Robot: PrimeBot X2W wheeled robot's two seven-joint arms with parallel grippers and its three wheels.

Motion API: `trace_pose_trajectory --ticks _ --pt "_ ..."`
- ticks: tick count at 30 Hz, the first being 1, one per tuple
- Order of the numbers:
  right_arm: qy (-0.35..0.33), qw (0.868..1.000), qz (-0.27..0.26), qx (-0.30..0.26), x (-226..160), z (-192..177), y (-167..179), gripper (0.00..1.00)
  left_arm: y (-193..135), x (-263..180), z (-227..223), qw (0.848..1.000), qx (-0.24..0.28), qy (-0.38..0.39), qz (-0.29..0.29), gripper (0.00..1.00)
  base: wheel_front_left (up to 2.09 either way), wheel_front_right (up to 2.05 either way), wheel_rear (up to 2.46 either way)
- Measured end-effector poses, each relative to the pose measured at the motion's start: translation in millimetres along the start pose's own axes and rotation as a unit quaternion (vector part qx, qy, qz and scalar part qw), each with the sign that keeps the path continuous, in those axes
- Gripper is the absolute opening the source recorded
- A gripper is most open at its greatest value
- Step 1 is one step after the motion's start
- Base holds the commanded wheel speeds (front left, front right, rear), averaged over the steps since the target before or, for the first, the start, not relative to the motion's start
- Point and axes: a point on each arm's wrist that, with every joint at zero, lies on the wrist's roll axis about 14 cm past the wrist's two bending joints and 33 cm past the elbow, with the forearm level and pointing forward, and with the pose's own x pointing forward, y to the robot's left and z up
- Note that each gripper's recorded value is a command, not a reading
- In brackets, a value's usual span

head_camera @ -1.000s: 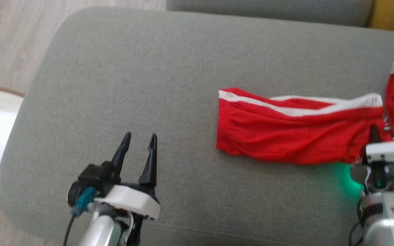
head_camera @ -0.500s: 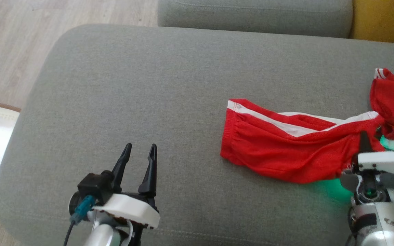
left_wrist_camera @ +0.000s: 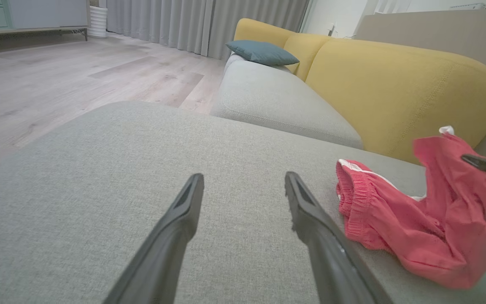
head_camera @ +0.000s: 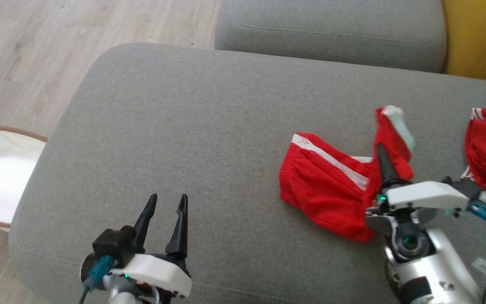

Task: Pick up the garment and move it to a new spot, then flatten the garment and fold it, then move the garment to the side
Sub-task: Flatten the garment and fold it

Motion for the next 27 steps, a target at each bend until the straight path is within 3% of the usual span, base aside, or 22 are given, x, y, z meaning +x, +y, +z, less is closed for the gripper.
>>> trace_pose_trajectory --ticks 11,23,24,25,27 --pt "0.085 0.995 0.043 -0.028 2.2 -71.6 28.2 0.00 10.8 -8.1 3.2 1.000 0.000 -0.006 0.019 1.00 0.00 0.00 0.00" --pt "0.105 0.992 0.049 -0.050 34.9 -93.6 34.7 0.00 19.6 -13.3 -10.4 0.999 -0.003 0.019 0.043 1.00 0.00 0.00 0.00" --pt "0.109 0.992 0.044 -0.054 37.6 -95.4 31.4 0.43 20.4 -13.5 -11.6 0.999 -0.004 0.021 0.046 1.00 0.00 0.00 0.00" --pt "0.114 0.991 0.038 -0.061 39.4 -97.8 27.0 1.00 20.5 -13.6 -12.7 0.999 -0.006 0.023 0.047 1.00 0.00 0.00 0.00" --pt "0.126 0.989 0.026 -0.074 41.4 -103.6 17.3 1.00 19.5 -13.9 -15.0 0.999 -0.006 0.027 0.047 1.00 0.00 0.00 0.00"
